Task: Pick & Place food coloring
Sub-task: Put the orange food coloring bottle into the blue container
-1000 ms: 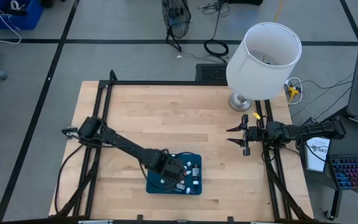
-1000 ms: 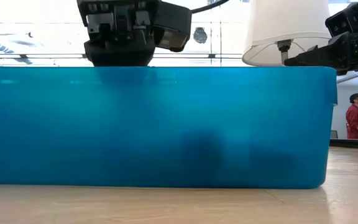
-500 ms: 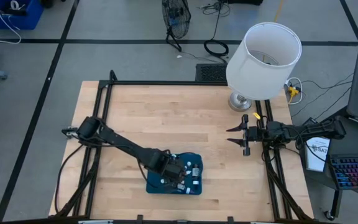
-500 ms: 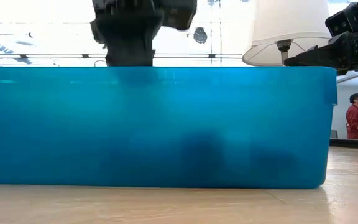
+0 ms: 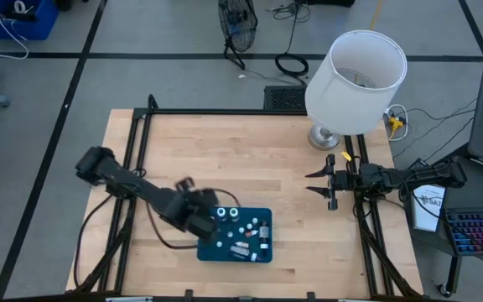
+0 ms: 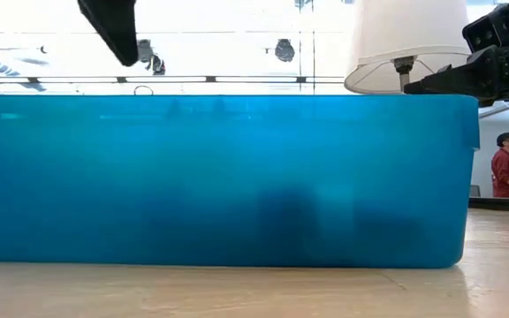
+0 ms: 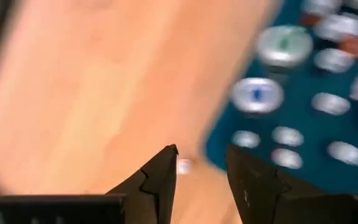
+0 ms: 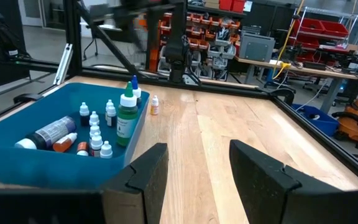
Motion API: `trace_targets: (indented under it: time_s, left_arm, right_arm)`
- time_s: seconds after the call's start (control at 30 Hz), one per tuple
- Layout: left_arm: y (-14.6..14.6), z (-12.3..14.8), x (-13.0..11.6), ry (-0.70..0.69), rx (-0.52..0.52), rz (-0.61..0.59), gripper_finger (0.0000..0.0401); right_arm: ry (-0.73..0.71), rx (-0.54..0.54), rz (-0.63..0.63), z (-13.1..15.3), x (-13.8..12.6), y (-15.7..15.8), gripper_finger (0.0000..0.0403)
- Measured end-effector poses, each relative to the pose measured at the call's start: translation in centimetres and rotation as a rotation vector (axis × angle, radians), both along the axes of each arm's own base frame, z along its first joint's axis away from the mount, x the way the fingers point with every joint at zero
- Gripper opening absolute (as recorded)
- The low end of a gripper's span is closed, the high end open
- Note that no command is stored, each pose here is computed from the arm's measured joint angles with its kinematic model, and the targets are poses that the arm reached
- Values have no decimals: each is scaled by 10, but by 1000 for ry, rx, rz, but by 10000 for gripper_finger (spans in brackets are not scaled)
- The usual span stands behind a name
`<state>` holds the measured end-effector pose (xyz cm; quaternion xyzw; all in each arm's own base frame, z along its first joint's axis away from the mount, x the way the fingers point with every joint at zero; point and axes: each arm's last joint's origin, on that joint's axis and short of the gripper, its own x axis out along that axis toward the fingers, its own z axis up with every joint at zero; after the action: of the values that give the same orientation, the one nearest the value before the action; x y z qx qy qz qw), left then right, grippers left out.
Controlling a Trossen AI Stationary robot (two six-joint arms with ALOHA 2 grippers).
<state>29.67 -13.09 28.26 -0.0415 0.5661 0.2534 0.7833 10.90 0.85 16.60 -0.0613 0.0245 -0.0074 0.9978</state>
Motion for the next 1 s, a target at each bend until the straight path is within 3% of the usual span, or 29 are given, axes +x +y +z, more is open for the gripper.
trace_targets:
  time_s: [0.1, 0.3, 0.53, 0.8, 1.0]
  left_arm:
    - [14, 4, -21, -40, 32, 135, 143]
    - [37, -26, -41, 18, -73, 261, 144]
    - [47, -73, -40, 93, -219, 206, 180]
    - [54, -86, -40, 84, -205, 182, 227]
    - [54, -96, -42, 69, -212, 189, 239]
  right_arm:
    - [-1, 0, 0, 0, 0, 0, 160]
    - [-1, 0, 0, 0, 0, 0, 162]
    - [-1, 0, 0, 0, 0, 0, 161]
    - [-1, 0, 0, 0, 0, 0, 160]
    - [-1, 0, 0, 0, 0, 0, 161]
